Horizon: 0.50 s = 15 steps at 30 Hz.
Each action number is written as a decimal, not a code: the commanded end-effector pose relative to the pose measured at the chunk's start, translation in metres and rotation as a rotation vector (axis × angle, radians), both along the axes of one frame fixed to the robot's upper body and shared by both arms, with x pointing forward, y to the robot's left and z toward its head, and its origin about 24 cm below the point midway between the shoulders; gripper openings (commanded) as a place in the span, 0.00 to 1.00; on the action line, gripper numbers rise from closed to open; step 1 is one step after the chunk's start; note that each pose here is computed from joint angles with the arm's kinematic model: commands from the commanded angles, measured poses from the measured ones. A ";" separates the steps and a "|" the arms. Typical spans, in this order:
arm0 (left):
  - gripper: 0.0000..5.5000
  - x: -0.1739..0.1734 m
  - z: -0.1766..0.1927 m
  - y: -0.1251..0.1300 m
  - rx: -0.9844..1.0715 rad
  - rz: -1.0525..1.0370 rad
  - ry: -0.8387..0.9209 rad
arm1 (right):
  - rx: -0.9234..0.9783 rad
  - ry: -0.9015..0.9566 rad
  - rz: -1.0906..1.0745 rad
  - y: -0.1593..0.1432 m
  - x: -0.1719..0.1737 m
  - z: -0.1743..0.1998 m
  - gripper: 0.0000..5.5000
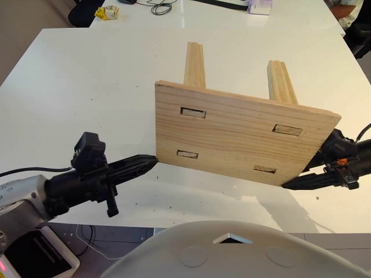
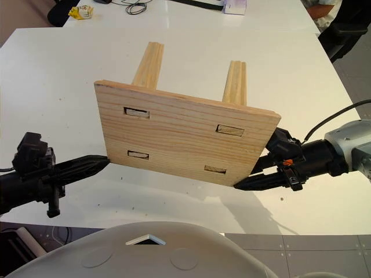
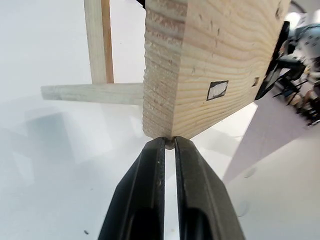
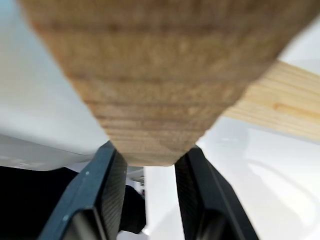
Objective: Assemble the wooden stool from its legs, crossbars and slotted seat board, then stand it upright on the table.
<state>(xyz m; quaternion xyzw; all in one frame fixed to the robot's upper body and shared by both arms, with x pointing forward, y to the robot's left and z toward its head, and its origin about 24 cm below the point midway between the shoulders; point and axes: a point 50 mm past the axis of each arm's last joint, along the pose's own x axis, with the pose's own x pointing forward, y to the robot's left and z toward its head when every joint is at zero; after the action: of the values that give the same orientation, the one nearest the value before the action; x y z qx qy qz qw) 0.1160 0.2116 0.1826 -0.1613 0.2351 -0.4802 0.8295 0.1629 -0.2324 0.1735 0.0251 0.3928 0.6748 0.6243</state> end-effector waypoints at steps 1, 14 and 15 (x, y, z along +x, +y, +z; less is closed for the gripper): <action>0.00 -0.007 0.050 -0.009 -0.178 -0.270 -0.011 | 0.074 0.130 0.088 0.012 0.001 0.047 0.24; 0.00 0.011 0.072 0.001 -0.076 -0.229 -0.082 | 0.090 0.483 -0.043 0.015 0.027 0.066 0.24; 0.00 0.016 0.072 0.000 -0.066 -0.180 -0.107 | 0.065 0.486 -0.087 0.014 0.032 0.057 0.24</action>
<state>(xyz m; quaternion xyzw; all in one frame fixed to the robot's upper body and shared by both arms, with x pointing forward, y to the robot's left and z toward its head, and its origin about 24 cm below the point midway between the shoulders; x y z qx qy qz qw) 0.1238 0.2155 0.2557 -0.1515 0.1981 -0.5959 0.7634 0.1879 -0.2181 0.2406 0.2193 0.4983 0.6585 0.5197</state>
